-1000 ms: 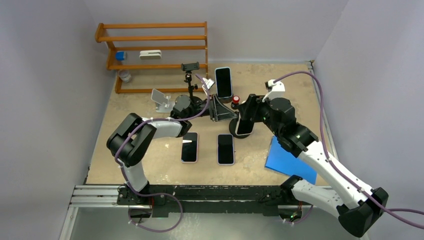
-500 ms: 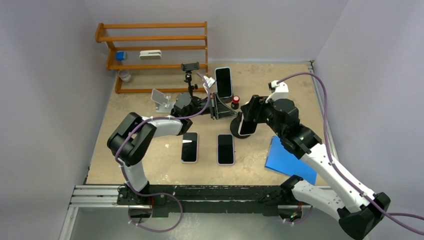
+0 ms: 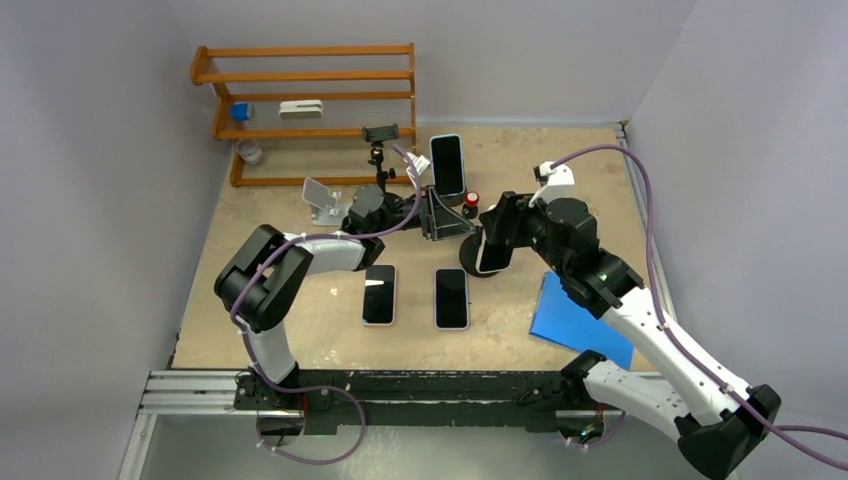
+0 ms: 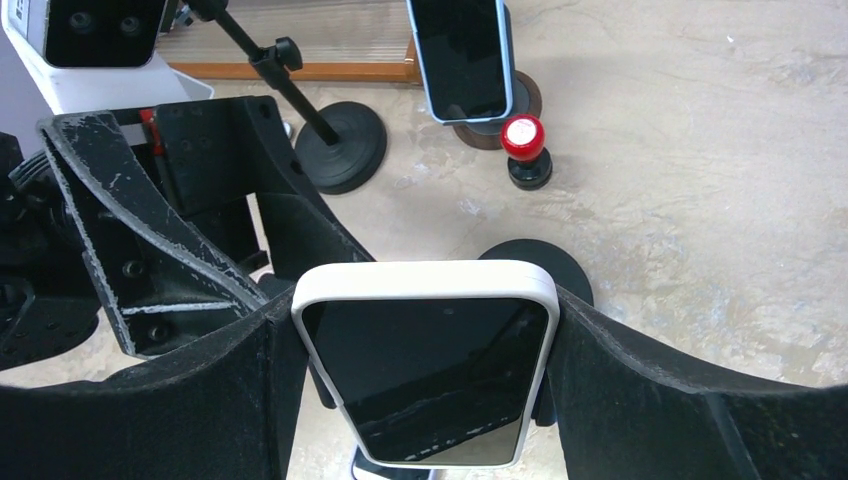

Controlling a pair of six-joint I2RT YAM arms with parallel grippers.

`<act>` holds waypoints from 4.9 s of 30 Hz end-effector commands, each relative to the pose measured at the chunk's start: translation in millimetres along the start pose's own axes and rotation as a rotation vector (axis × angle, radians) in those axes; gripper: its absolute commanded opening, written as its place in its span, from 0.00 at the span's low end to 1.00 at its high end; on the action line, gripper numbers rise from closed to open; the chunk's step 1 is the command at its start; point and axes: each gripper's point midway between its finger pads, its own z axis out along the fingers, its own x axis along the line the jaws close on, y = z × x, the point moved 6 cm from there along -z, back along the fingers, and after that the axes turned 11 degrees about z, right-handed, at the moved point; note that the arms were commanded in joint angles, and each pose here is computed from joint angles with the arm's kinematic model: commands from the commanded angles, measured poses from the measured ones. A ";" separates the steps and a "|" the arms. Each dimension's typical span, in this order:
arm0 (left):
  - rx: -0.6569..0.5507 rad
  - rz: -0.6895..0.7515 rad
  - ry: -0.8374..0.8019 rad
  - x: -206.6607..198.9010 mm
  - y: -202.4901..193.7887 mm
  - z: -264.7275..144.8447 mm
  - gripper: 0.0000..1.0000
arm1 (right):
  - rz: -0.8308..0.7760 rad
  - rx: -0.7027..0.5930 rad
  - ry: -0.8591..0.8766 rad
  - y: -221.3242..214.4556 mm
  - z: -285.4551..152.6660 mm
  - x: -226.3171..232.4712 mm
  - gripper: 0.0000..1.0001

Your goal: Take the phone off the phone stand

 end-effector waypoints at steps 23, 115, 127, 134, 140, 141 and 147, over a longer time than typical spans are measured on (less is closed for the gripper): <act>0.021 0.140 -0.132 -32.5 3.5 10.5 0.59 | 0.071 -0.079 0.112 26.3 -2.6 29.7 0.00; -0.156 0.234 0.254 -54.5 59.7 -20.6 0.74 | -0.030 -0.229 0.469 89.4 -86.5 80.6 0.00; -0.237 0.355 0.175 -71.0 90.9 -8.8 0.69 | -0.024 -0.232 0.442 85.6 -85.2 74.7 0.00; -0.273 0.433 0.182 -64.6 89.5 -12.2 0.69 | -0.014 -0.253 0.409 81.2 -78.8 67.6 0.00; -0.224 0.394 0.289 -37.8 61.1 -26.3 0.76 | 0.000 -0.248 0.371 72.8 -68.6 60.1 0.00; -0.218 0.380 0.311 -34.2 56.7 -29.3 0.78 | 0.002 -0.244 0.368 70.7 -66.9 59.1 0.00; -0.174 0.342 0.368 -22.7 39.4 -39.4 0.84 | 0.006 -0.234 0.353 63.8 -57.4 56.0 0.00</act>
